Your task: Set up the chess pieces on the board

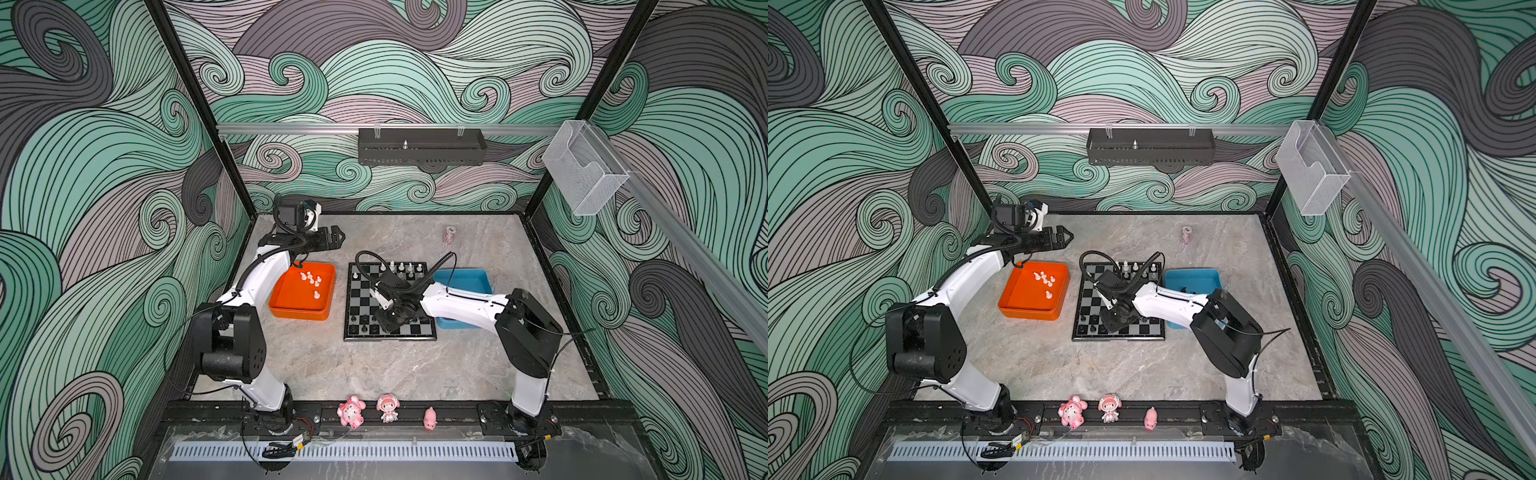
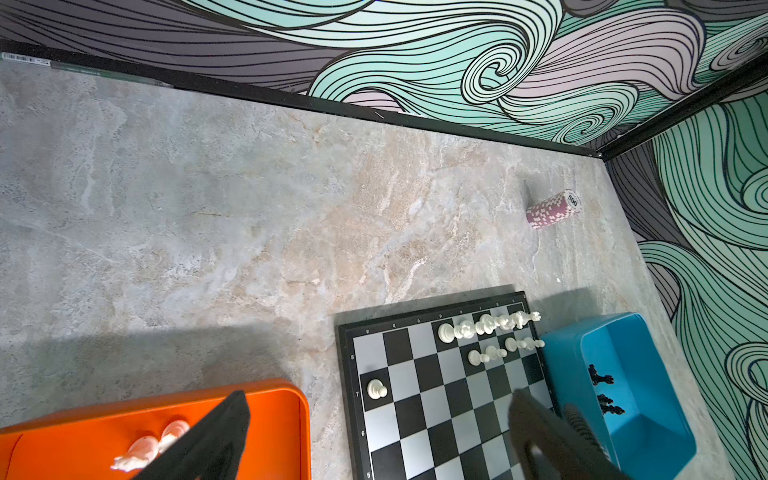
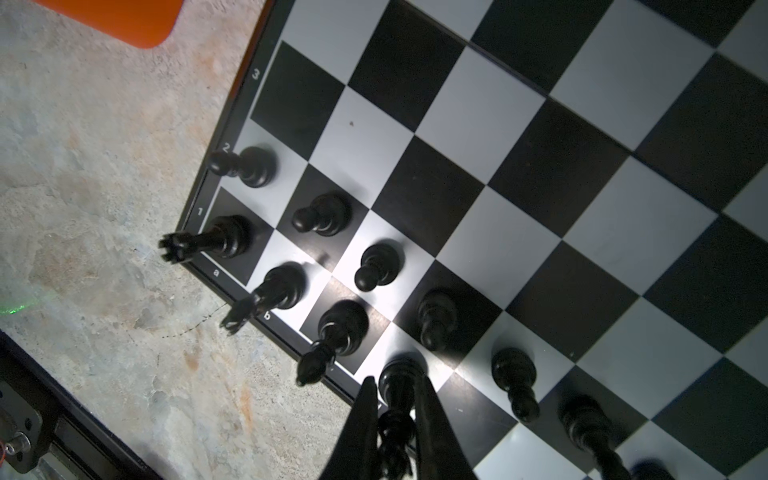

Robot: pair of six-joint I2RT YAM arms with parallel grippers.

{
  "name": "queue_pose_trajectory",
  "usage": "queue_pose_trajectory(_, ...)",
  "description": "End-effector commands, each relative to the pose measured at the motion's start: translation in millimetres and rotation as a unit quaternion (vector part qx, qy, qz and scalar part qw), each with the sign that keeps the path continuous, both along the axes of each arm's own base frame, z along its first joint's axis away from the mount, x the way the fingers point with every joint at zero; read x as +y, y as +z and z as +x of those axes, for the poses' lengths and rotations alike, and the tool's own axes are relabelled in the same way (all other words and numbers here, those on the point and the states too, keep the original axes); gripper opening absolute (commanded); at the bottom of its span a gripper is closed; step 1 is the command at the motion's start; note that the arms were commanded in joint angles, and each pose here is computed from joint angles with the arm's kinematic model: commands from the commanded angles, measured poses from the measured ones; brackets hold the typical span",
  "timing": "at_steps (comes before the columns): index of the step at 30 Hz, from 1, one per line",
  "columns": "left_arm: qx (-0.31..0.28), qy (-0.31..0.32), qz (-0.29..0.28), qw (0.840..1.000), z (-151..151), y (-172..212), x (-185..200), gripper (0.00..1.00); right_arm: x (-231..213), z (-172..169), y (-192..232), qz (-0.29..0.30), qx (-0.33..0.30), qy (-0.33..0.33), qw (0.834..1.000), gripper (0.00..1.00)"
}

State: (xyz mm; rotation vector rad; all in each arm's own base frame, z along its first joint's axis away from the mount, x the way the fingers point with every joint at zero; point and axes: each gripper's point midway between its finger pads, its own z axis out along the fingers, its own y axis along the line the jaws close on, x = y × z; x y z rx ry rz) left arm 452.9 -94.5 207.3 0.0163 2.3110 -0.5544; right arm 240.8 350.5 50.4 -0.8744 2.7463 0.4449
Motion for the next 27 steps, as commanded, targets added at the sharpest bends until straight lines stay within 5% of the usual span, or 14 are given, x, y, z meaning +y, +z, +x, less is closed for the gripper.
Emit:
queue_pose_trajectory(1, 0.003, 0.000, -0.007, 1.000, 2.6, -4.1, 1.0, 0.99, 4.5, -1.4, 14.1, 0.017, -0.004, -0.001, 1.000, 0.18)
queue_pose_trajectory(27, 0.003, 0.000, -0.008, 1.000, 2.7, -4.3, 0.7, 0.99, 4.3, 0.3, 17.6, 0.016, -0.009, -0.002, 1.000, 0.34)
